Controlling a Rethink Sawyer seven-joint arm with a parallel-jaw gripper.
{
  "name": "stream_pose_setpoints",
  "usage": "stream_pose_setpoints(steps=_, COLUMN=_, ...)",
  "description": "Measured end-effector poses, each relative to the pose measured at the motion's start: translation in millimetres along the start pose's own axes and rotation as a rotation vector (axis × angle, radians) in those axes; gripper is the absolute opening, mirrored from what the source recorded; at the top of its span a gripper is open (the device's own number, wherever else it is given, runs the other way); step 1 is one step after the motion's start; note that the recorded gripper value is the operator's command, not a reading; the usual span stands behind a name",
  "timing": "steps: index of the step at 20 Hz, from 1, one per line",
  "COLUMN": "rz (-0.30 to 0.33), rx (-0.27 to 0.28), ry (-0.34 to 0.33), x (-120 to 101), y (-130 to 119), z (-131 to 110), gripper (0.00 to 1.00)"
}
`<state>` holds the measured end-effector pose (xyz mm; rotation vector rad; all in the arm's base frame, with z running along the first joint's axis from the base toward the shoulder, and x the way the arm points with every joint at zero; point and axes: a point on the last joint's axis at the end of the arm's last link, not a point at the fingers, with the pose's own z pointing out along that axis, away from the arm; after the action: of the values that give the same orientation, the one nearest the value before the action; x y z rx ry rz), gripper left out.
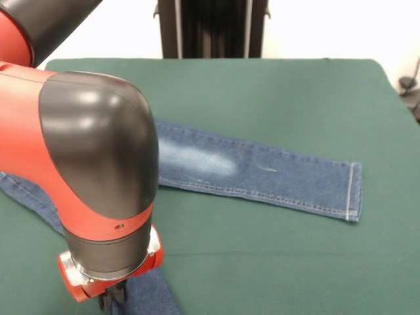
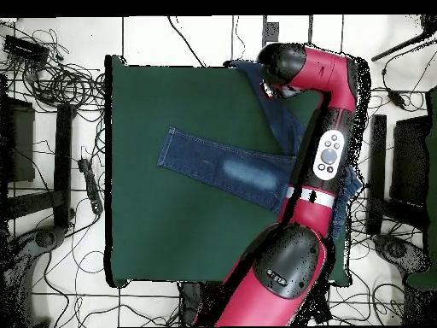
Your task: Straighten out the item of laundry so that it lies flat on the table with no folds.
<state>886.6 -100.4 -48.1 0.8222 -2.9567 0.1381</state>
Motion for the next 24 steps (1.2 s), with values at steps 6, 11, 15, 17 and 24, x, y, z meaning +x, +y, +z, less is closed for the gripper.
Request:
stream_pose_setpoints(steps=6, rz=0.005, rx=0.009, ry=0.002, x=-2.3, y=0.4, z=-1.9, gripper=0.00)
stream_pose_setpoints(steps=11, rz=0.005, rx=0.017, ry=0.008, x=-3.2, y=1.5, z=-2.0, gripper=0.00)
stream_pose_setpoints(steps=15, rz=0.000, rx=0.030, ry=0.020, x=-3.9, y=3.7, z=-1.5, gripper=0.00)
stream_pose_setpoints(steps=17, rz=-0.003, rx=0.035, ry=0.023, x=-4.2, y=4.3, z=-2.1, gripper=0.00)
stream_pose_setpoints(steps=24, rz=-0.013, rx=0.050, ry=0.035, x=-4.7, y=6.3, z=-6.4, gripper=0.00)
